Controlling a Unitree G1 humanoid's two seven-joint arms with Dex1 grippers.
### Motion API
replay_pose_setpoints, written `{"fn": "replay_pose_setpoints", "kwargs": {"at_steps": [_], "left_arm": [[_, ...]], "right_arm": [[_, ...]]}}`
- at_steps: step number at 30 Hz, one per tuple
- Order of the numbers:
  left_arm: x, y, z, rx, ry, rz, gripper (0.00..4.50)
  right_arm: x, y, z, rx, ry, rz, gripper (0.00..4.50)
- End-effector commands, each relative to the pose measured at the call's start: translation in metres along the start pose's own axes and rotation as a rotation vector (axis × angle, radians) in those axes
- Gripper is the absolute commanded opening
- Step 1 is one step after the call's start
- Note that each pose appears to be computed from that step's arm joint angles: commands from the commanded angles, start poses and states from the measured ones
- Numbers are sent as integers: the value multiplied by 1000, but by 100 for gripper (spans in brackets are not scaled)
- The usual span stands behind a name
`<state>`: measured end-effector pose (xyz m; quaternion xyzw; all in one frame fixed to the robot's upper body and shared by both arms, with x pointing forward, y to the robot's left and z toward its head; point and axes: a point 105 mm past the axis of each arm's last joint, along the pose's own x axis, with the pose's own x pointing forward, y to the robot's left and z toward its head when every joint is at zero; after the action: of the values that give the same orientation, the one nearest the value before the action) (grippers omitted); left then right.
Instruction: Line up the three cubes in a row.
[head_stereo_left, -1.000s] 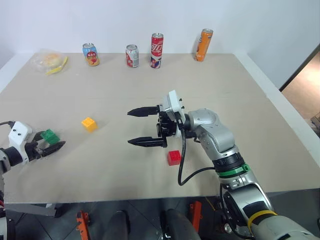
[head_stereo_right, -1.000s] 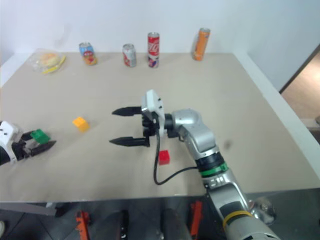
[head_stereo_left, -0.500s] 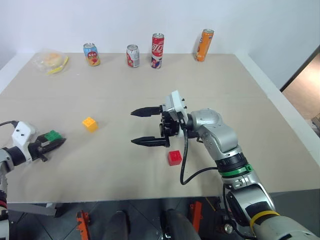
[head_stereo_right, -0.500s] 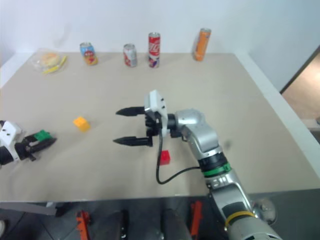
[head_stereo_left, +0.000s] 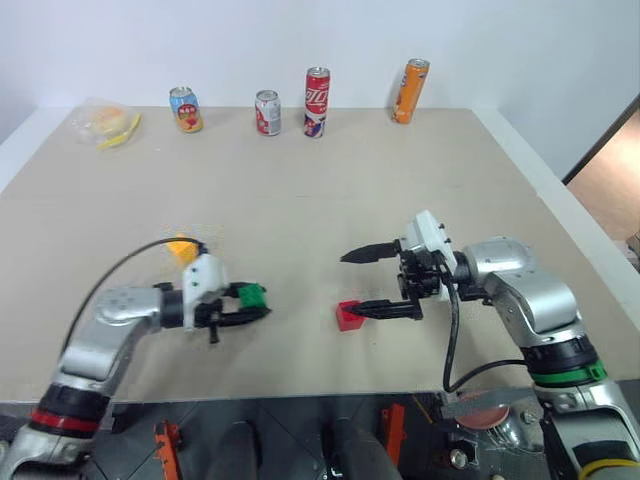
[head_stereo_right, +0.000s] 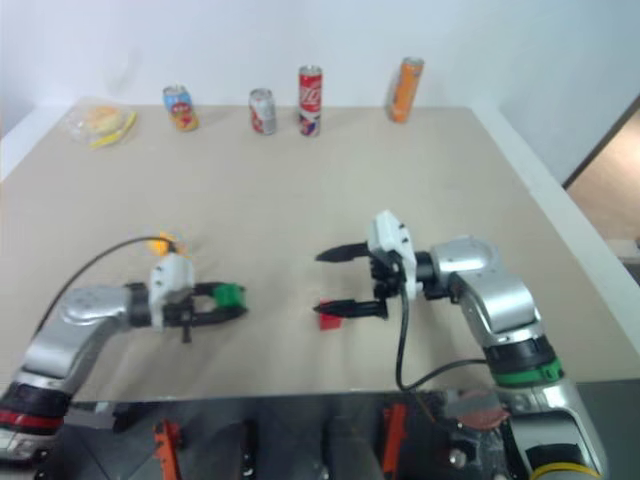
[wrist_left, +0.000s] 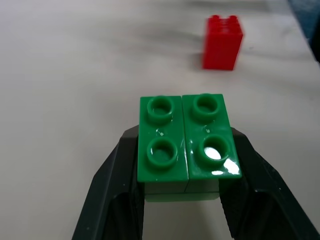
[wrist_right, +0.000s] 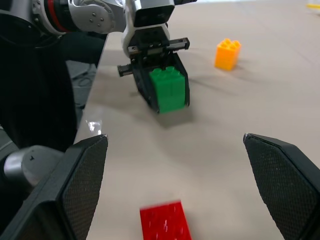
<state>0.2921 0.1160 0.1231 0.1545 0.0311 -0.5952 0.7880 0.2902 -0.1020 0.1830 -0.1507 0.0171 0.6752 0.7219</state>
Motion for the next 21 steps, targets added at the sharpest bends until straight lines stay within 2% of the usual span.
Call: {"fn": "replay_pose_setpoints", "kwargs": {"at_steps": [1,6,21], "left_arm": [[15,2,3,55,18,-33,136],[35,-8,6,56,19,-138,136],[42,-10,-7,29,71,-216,136]], "right_arm": [[-7,0,18,-72,-20,-51,450],[-10,8,19,-69,-15,-90,450],[-15,14,18,-57,-10,-146,450]]}}
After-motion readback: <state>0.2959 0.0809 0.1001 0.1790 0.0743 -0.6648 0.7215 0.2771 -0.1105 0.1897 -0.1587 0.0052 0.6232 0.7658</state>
